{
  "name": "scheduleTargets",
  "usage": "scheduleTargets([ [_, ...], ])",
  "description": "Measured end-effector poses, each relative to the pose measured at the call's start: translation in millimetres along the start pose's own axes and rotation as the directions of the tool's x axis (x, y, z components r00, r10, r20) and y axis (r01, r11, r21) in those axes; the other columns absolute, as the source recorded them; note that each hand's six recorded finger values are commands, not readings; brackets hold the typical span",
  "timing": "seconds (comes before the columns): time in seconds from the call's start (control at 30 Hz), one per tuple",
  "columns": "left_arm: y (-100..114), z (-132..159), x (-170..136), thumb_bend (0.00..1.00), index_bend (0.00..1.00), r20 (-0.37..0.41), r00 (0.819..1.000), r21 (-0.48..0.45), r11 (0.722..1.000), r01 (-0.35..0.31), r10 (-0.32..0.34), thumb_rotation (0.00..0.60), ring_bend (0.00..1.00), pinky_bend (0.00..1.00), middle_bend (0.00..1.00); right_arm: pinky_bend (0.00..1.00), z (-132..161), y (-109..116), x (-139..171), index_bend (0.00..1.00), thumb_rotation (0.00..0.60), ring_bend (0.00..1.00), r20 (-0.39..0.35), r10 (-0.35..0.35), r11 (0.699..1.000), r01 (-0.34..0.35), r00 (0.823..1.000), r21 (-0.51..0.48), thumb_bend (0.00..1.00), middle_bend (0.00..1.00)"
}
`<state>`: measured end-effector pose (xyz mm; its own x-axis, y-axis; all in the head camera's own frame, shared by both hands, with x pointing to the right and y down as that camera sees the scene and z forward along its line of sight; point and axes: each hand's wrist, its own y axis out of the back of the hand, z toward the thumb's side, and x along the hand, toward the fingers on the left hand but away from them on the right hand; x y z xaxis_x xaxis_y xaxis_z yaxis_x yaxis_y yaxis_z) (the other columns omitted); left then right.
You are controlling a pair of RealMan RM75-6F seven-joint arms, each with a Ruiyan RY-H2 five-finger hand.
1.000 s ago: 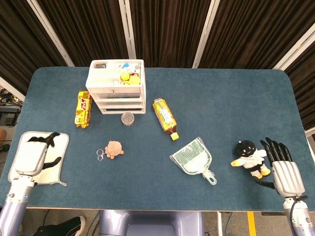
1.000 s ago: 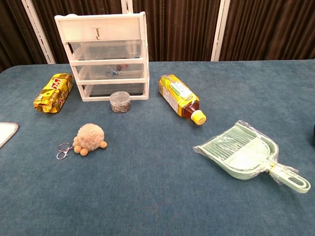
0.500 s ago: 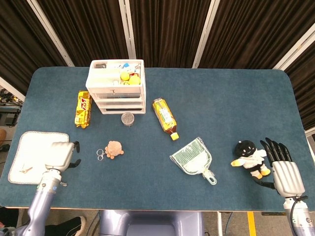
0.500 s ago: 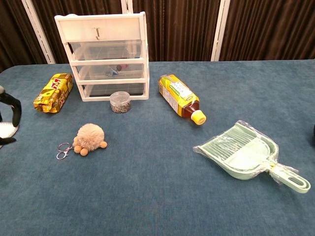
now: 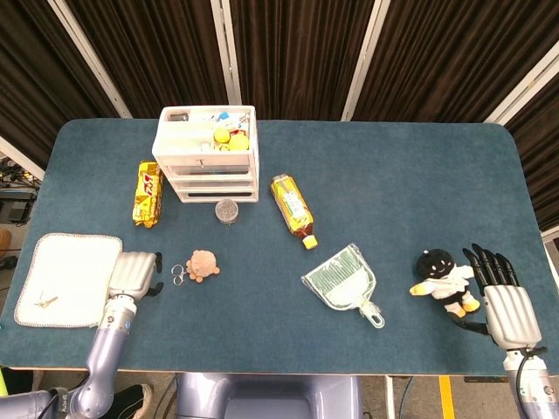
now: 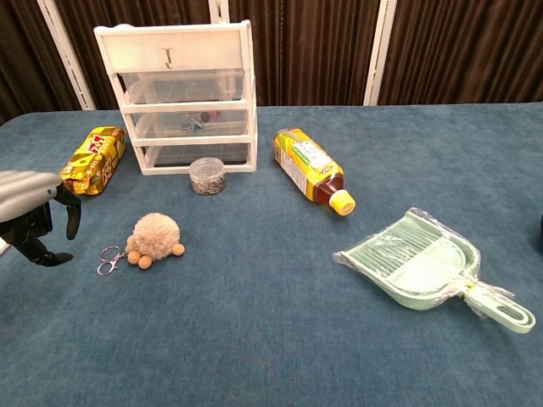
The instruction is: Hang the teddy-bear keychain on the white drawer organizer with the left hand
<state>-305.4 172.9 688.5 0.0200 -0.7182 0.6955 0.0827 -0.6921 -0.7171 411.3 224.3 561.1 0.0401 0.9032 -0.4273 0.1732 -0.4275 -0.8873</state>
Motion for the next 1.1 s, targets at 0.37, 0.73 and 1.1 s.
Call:
scheduleTargets([
  [0.37,-14,12,18,0.32,0.52,-0.030,0.999,0.000,0.999,0.032,-0.032,0.600,0.93,0.77,1.00,0.00,-1,1,-1,0.00,0.600,0.00,0.004,0.000,1.000,0.000,1.000,-0.007,0.06,0.00],
  [0.73,-28,22,26,0.32,0.53,-0.044,0.998,-0.007,0.999,0.053,-0.053,0.600,0.93,0.77,1.00,0.00,-1,2,-1,0.00,0.600,0.00,0.006,-0.001,1.000,0.001,1.000,-0.014,0.06,0.00],
  [1.1,-26,30,29,0.32,0.54,-0.041,0.998,-0.058,0.998,0.040,-0.042,0.600,0.93,0.77,1.00,0.00,-1,2,-1,0.00,0.600,0.00,0.004,-0.004,1.000,0.004,1.000,-0.013,0.06,0.00],
])
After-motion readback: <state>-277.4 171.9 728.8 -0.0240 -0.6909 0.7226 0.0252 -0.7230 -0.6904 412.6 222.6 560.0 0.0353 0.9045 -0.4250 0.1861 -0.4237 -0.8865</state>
